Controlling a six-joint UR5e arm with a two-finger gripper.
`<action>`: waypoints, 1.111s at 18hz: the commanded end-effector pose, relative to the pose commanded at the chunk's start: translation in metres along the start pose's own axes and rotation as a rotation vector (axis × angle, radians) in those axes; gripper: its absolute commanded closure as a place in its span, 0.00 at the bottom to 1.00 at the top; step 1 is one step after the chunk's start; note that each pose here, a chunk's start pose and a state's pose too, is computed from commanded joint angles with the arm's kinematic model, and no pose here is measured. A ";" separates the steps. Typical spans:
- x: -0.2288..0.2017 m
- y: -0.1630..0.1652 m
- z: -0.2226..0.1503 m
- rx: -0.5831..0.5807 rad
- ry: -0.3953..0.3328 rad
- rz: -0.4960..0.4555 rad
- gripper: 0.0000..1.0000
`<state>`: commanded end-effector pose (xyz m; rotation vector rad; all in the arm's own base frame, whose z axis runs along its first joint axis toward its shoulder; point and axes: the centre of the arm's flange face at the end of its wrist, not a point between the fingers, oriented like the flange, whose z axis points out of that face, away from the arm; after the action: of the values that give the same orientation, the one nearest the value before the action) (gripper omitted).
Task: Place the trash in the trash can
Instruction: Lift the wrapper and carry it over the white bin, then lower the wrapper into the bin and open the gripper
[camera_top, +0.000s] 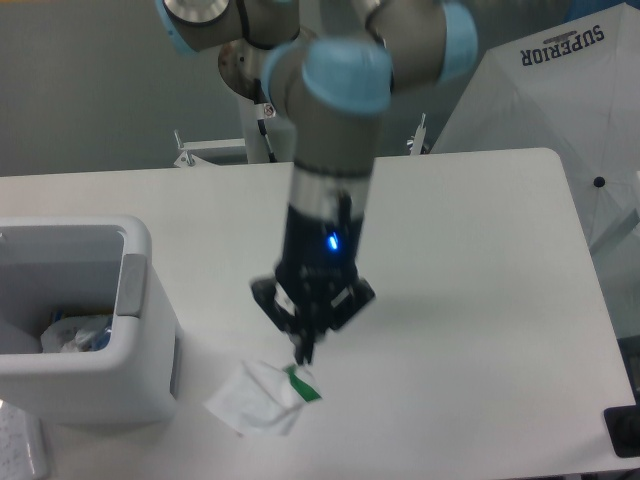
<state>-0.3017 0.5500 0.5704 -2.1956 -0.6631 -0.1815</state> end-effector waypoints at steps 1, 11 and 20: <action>0.012 -0.002 -0.017 0.023 0.025 0.015 0.97; 0.119 0.038 -0.011 -0.017 0.190 0.378 0.96; 0.138 0.102 0.032 -0.143 0.233 0.481 0.93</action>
<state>-0.1344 0.5753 0.5279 -2.3537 0.0149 -0.2329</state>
